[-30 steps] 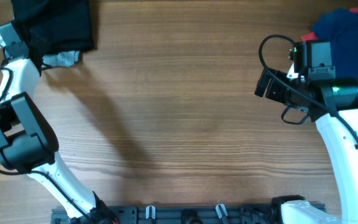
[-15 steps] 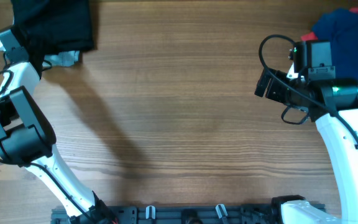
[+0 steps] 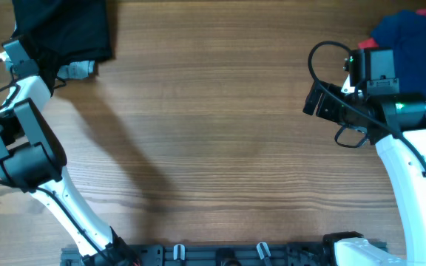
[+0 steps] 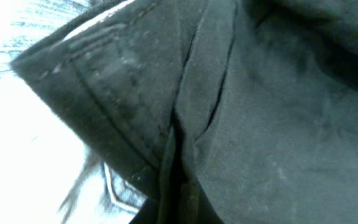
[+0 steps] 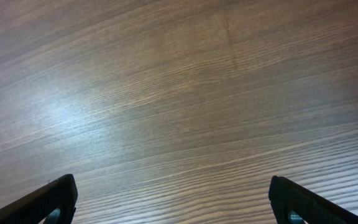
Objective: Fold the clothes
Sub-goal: 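Release and adjust the black garment on the stack with the left gripper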
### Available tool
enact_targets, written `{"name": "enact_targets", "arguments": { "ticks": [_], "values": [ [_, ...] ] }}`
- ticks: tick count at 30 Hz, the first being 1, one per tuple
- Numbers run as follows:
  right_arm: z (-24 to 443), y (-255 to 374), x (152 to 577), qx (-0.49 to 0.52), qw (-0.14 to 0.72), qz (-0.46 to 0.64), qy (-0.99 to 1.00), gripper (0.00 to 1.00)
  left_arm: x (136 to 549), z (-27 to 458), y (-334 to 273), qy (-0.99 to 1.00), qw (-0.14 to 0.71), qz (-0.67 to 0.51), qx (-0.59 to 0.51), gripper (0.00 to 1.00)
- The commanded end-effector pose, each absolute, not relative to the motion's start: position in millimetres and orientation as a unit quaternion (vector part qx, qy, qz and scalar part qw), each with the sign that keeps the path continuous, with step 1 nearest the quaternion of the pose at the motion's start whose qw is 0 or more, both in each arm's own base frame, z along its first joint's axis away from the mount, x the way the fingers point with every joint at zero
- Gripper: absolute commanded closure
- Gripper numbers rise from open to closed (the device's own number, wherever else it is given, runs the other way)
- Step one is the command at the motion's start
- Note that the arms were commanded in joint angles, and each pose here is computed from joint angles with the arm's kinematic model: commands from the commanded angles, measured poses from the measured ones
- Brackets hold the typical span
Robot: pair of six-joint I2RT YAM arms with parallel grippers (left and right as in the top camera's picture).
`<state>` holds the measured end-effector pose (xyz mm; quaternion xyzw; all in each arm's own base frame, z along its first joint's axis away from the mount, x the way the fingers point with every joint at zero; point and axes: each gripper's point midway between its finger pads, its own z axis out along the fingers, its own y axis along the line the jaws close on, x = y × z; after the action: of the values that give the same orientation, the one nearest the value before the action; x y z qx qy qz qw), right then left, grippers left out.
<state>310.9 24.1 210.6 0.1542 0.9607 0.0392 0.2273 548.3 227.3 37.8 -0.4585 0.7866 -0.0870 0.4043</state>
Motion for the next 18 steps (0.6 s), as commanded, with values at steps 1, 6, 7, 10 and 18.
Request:
{"name": "enact_targets", "arguments": {
  "ticks": [1,6,7,10,18],
  "values": [
    [209,20,313,0.164,0.227,0.030,0.960,0.00,545,91,231,0.779,0.434,-0.082,-0.445,0.96],
    [209,20,313,0.164,0.227,0.030,0.959,0.00,529,101,229,0.774,0.411,-0.076,-0.475,0.96],
    [209,20,313,0.164,0.227,0.030,0.960,0.00,528,107,229,0.772,0.412,-0.077,-0.477,0.96],
    [209,20,313,0.164,0.227,0.030,0.960,0.00,527,128,230,0.765,0.429,-0.077,-0.474,0.96],
    [209,20,313,0.164,0.227,0.030,0.960,0.00,508,99,248,0.775,0.396,0.001,-0.492,0.00]
  ]
}}
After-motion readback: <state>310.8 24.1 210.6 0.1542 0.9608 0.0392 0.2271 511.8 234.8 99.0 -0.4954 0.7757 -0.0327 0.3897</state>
